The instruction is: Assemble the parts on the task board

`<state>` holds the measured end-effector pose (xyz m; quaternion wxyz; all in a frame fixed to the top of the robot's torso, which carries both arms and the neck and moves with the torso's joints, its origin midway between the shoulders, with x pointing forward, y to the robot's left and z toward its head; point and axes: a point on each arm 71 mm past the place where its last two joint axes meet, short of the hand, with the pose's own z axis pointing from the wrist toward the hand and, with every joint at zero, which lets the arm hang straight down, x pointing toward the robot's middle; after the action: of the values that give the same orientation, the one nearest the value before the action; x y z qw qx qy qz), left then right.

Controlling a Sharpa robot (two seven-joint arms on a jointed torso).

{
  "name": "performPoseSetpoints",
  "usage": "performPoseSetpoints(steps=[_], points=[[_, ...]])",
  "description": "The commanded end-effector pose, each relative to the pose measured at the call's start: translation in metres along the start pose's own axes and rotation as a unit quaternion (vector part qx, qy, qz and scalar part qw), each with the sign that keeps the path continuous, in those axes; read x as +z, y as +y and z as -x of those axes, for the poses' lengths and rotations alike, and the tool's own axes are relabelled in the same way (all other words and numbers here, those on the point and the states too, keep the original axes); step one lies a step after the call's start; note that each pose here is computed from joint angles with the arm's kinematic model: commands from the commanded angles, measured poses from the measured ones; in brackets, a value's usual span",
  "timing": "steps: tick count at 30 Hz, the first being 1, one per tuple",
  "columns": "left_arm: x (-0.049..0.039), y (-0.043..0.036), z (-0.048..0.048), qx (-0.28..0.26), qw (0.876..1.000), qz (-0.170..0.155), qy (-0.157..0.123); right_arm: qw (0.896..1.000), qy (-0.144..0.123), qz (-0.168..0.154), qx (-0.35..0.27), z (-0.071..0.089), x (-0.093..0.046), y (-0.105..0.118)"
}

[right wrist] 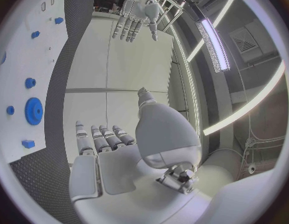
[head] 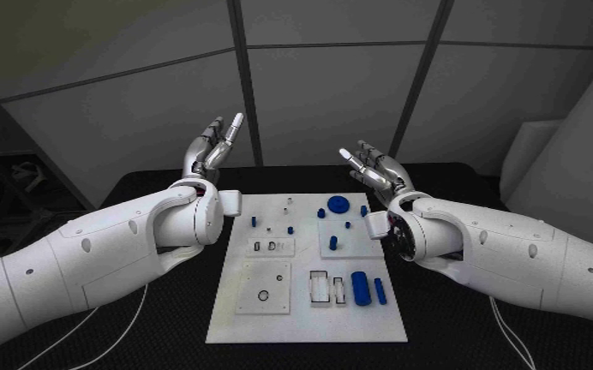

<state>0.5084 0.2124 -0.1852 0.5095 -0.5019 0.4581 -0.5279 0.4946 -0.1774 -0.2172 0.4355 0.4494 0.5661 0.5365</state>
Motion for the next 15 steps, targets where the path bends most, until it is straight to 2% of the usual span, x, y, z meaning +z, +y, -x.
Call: performPoseSetpoints(steps=[1,4,8,9,15], points=[[0.0004,-0.0023,-0.0031,-0.005,1.000,-0.010,0.019,0.994,0.100,-0.027,-0.028,-0.013,0.004,-0.001],[0.0004,-0.0023,-0.0031,-0.005,1.000,-0.010,0.019,0.992,0.115,-0.033,-0.035,-0.014,0.006,-0.001],[0.0004,-0.0023,-0.0031,-0.005,1.000,-0.010,0.019,0.991,0.122,-0.035,-0.038,-0.015,0.008,0.000],[-0.0013,-0.0032,0.0028,-0.012,0.999,-0.006,0.032,0.981,0.061,0.055,-0.175,0.011,0.013,0.014],[-0.0035,-0.0046,0.0066,-0.015,0.999,-0.007,0.038,0.966,0.057,0.086,-0.237,0.019,0.019,0.025]])
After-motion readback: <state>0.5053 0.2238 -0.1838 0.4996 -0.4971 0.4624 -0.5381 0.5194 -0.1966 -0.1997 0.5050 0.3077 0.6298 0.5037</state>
